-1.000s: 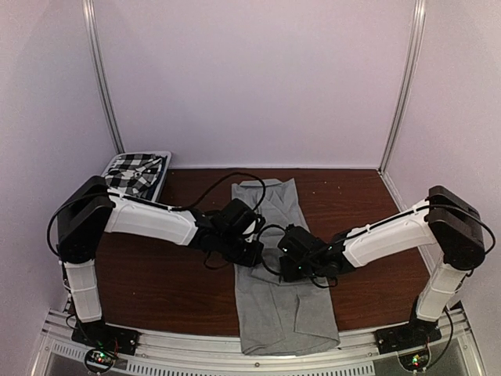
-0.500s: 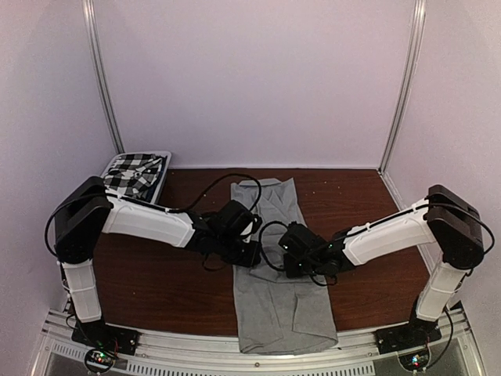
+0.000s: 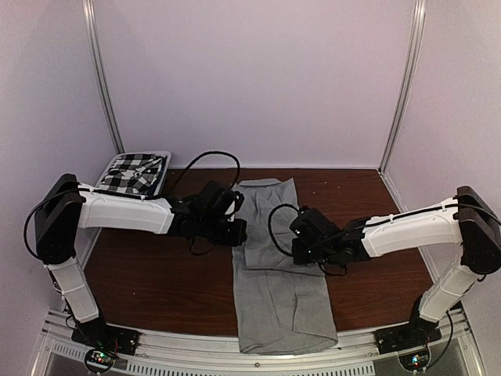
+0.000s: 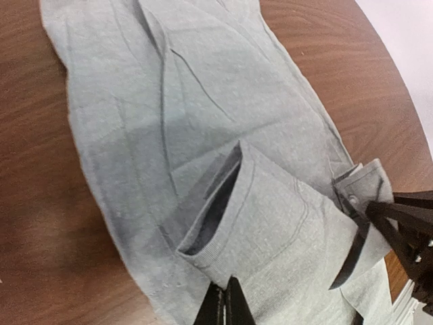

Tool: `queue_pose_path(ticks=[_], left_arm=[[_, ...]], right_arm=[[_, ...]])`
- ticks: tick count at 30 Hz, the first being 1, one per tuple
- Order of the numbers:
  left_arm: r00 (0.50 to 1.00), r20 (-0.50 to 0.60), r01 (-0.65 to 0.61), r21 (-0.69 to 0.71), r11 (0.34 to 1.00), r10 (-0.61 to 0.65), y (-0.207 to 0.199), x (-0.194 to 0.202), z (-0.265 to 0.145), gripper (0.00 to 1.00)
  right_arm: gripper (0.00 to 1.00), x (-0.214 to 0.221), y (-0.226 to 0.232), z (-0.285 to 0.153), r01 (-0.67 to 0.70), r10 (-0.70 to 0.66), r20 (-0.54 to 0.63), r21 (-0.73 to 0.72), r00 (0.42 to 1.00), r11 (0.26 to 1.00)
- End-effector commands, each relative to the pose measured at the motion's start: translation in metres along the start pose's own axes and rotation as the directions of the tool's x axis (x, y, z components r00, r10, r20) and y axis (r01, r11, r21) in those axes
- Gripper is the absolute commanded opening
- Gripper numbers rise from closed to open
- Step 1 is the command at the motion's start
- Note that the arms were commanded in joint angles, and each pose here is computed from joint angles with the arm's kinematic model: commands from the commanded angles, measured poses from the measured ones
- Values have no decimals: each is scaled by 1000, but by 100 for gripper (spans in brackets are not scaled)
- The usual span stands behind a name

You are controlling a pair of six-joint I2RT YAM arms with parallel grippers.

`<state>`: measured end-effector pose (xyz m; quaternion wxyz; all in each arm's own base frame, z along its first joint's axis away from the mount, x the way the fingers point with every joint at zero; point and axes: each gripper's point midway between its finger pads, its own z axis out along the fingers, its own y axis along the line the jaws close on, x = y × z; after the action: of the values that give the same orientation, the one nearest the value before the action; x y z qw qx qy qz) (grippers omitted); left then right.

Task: Fold and stack the long sleeve shirts
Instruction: Flatten out the square-folded shirt at the center of the board.

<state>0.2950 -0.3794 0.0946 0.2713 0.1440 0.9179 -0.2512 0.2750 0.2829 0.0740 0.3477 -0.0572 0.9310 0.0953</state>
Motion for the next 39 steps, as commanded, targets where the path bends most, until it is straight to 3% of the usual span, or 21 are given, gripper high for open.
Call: queue_pose_path(ticks=[1,9,13,19,39], left_arm=[[994,112,24,-63,998,-17,28,-49,-31,0],[962,273,81,-185,979,-28,101,-144,-104,0],[926,373,156,-243,957,-57,155,-191,-151,0],[875,477,241,-289,926,-79,214,-235,-210,0],[818,573,326,-385,864,-53,291,-291,-286,0]], right_arm=[[9,-44,-26,-14,-27,21,85,69,996,997],[4,-139,-112,-32,-161,120,222,177,968,971],[4,-192,-167,-49,-243,161,308,250,938,937],[4,-255,-246,-86,-369,219,430,305,876,878],[4,-306,-367,-129,-503,263,535,373,803,780]])
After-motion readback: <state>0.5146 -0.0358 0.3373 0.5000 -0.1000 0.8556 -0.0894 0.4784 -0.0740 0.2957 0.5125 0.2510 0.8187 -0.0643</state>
